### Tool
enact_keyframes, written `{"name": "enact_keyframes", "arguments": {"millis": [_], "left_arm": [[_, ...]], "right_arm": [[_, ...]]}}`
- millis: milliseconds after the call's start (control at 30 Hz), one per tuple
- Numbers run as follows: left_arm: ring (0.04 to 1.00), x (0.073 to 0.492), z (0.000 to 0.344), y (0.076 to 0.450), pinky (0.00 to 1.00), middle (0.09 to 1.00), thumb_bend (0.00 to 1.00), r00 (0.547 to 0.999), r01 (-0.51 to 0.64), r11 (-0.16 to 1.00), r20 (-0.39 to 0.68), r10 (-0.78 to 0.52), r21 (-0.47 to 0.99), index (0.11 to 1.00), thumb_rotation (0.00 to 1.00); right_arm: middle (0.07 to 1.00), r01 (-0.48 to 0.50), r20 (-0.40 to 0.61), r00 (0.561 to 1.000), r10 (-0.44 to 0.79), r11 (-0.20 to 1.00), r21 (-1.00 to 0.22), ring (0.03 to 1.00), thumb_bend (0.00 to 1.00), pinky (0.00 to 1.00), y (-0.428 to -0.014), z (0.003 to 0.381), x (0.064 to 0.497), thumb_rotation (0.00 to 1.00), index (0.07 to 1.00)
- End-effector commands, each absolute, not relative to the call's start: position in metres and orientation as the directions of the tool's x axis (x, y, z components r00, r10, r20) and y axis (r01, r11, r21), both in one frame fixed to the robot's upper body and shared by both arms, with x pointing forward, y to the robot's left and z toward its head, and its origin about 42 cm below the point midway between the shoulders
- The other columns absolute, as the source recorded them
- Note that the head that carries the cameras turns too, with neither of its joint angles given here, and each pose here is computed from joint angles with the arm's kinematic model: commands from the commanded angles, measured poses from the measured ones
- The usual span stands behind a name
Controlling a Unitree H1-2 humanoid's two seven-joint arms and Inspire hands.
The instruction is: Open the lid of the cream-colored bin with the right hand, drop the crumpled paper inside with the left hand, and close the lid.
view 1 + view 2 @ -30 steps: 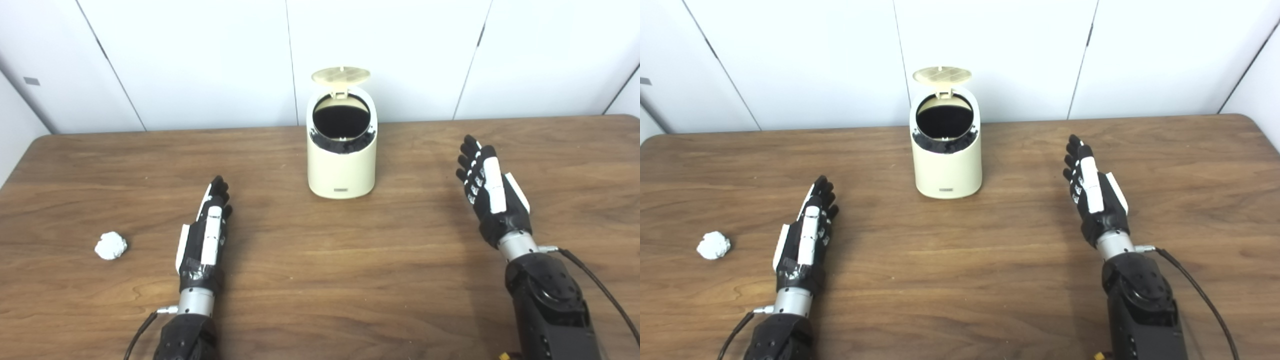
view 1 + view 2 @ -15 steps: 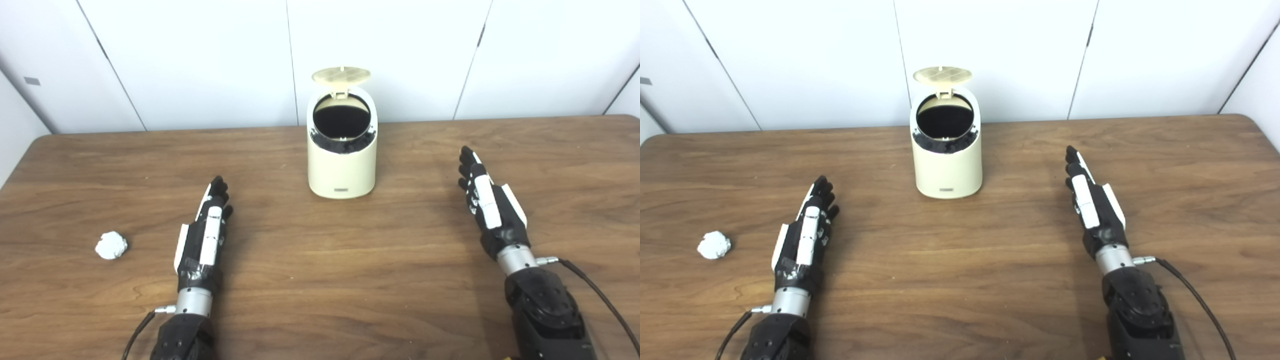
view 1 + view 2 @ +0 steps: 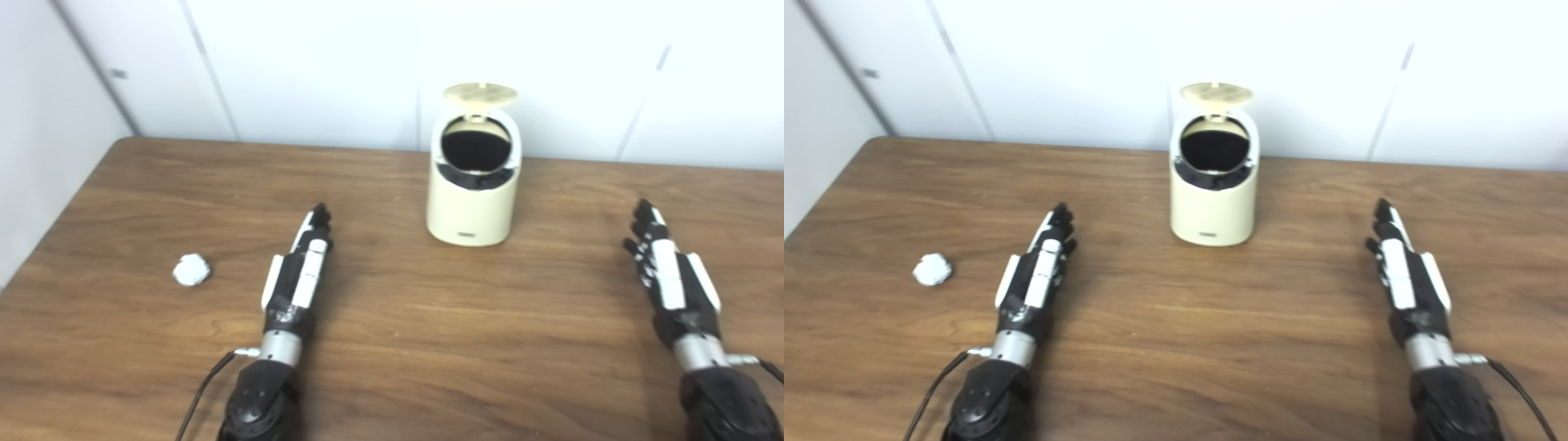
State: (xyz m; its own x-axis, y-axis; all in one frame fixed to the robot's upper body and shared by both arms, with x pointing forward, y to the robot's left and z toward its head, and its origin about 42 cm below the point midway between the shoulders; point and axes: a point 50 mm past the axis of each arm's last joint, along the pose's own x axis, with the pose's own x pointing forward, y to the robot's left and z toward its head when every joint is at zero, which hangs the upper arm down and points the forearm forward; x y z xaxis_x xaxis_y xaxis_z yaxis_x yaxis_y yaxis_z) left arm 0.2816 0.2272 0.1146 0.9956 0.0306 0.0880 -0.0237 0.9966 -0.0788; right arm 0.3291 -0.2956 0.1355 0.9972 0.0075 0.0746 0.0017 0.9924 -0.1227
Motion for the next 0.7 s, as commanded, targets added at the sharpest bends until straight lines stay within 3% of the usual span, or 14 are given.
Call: {"name": "enact_keyframes", "arguments": {"millis": [0, 433, 667], "left_arm": [[0.994, 0.282, 0.112, 0.221, 1.0, 0.972, 0.44, 0.995, -0.013, 0.998, 0.094, 0.02, -0.068, 0.984, 0.79], [0.989, 0.284, 0.105, 0.209, 1.0, 0.962, 0.47, 0.995, -0.025, 0.999, 0.096, 0.028, -0.033, 0.982, 0.8], [0.964, 0.287, 0.116, 0.21, 0.95, 0.954, 0.54, 0.996, -0.049, 0.995, 0.082, 0.042, 0.085, 0.98, 0.71]], "right_arm": [[1.0, 0.005, 0.132, 0.991, 0.011, 0.992, -0.124, 1.0, 0.56, 1.0, -0.304, 0.148, 0.333, 1.0, 0.989], [0.972, 0.034, 0.114, 0.993, -0.022, 0.994, -0.104, 0.979, 0.52, 0.98, -0.301, 0.174, 0.328, 1.0, 0.941], [0.981, 0.041, 0.109, 0.994, -0.03, 0.995, -0.094, 0.987, 0.53, 0.99, -0.293, 0.186, 0.324, 1.0, 0.95]]}}
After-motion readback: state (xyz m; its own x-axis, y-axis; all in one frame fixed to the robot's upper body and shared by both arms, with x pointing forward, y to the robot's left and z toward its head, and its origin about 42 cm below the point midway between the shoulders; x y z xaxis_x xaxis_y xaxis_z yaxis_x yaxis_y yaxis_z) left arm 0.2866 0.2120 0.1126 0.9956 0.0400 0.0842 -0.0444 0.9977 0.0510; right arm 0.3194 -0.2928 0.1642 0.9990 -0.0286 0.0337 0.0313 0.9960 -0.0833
